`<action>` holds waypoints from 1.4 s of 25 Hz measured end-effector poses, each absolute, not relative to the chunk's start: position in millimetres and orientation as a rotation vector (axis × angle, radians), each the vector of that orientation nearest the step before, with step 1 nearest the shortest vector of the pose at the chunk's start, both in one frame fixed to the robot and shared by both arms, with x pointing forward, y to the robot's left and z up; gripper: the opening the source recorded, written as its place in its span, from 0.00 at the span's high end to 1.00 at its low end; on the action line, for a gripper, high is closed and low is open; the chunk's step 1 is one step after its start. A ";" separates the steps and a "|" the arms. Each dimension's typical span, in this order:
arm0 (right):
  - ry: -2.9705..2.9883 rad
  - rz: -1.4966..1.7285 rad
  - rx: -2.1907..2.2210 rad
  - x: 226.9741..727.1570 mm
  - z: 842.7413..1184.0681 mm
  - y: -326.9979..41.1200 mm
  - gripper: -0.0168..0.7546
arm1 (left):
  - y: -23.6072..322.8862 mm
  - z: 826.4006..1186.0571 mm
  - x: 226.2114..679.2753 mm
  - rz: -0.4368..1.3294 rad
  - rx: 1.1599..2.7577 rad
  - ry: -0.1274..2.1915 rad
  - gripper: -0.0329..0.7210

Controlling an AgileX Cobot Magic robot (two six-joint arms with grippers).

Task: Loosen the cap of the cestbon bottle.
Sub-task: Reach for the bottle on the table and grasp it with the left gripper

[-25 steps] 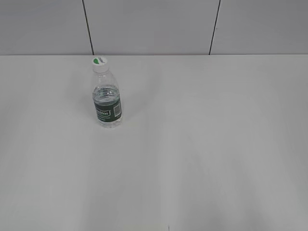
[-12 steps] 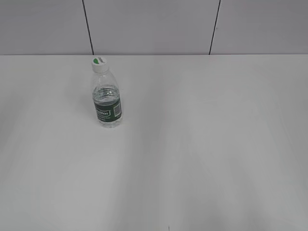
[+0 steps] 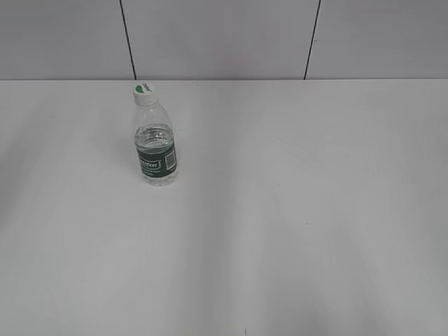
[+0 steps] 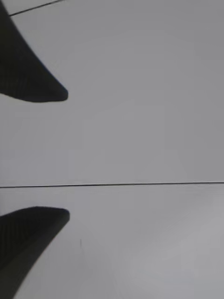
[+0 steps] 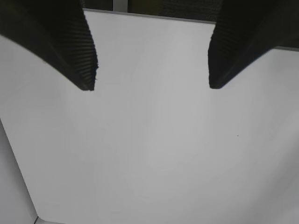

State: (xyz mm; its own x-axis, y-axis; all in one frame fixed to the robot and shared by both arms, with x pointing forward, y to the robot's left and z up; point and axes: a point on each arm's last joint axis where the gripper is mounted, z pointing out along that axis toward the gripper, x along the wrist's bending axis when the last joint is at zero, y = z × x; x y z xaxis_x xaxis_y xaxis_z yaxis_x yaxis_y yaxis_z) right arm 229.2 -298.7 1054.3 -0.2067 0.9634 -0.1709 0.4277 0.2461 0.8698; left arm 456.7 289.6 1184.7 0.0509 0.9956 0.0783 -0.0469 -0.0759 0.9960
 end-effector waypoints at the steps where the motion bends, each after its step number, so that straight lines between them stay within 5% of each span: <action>1: 1.768 0.901 1.283 229.2 1054.3 -298.7 0.25 | 289.3 1182.1 461.9 1.246 1.258 1.101 0.37; 23: 1.764 0.905 1.291 229.2 1054.3 -298.7 0.25 | 274.0 1033.4 606.3 1.200 1.400 1.025 0.37; 35: 1.763 0.906 1.292 229.2 1054.3 -298.7 0.25 | 282.9 953.9 608.1 1.133 1.404 0.929 0.37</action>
